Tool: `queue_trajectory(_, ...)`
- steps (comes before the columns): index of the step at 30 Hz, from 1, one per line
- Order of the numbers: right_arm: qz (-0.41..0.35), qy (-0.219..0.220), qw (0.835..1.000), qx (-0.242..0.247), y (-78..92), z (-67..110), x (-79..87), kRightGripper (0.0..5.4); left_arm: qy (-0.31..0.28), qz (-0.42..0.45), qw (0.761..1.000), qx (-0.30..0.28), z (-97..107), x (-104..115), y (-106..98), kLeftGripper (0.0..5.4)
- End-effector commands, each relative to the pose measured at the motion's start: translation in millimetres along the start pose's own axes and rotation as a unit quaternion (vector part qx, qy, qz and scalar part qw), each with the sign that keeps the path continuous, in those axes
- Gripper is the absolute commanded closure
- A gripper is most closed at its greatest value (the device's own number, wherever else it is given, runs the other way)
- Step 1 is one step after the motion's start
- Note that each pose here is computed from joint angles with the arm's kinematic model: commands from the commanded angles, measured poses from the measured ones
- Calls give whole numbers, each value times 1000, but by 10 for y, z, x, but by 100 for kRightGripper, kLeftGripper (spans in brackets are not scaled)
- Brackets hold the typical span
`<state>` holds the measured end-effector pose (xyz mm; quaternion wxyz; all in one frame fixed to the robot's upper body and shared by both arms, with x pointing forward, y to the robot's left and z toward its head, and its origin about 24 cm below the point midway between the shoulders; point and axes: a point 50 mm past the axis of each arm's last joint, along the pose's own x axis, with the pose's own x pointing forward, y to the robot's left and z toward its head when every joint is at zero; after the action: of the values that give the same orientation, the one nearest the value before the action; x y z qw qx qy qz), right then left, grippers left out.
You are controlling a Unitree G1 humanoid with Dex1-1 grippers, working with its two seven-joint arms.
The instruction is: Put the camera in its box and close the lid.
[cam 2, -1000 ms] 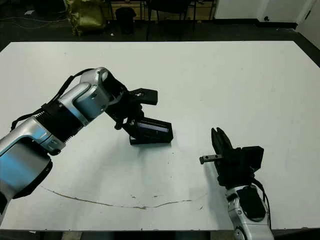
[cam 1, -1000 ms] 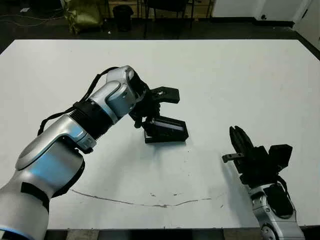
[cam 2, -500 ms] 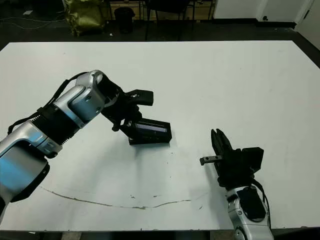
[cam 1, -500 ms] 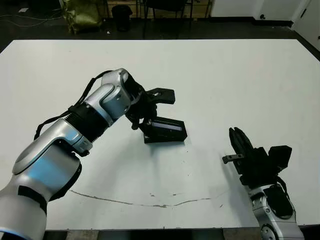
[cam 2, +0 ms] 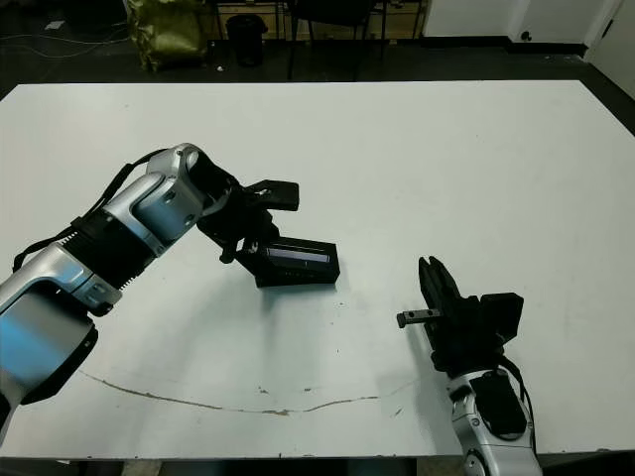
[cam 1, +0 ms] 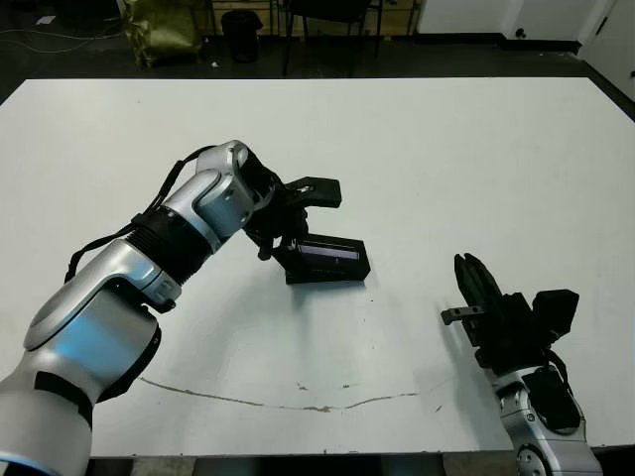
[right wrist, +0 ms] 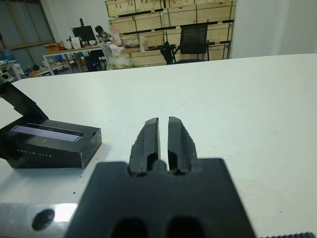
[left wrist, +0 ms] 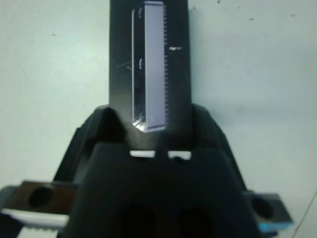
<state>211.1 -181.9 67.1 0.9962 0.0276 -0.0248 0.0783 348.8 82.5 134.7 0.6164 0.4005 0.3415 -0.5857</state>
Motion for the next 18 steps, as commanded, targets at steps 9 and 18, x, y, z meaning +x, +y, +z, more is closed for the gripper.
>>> queue_trajectory(9, -3, 12, 1000, -10, -42, -29, -32, 540, 24, -8, 999, -40, -344, 73, -44, 295)
queue_trajectory(18, -2, 9, 1000, -7, -43, -20, -28, 540, 31, -4, 997, -65, -473, 117, -86, 295)
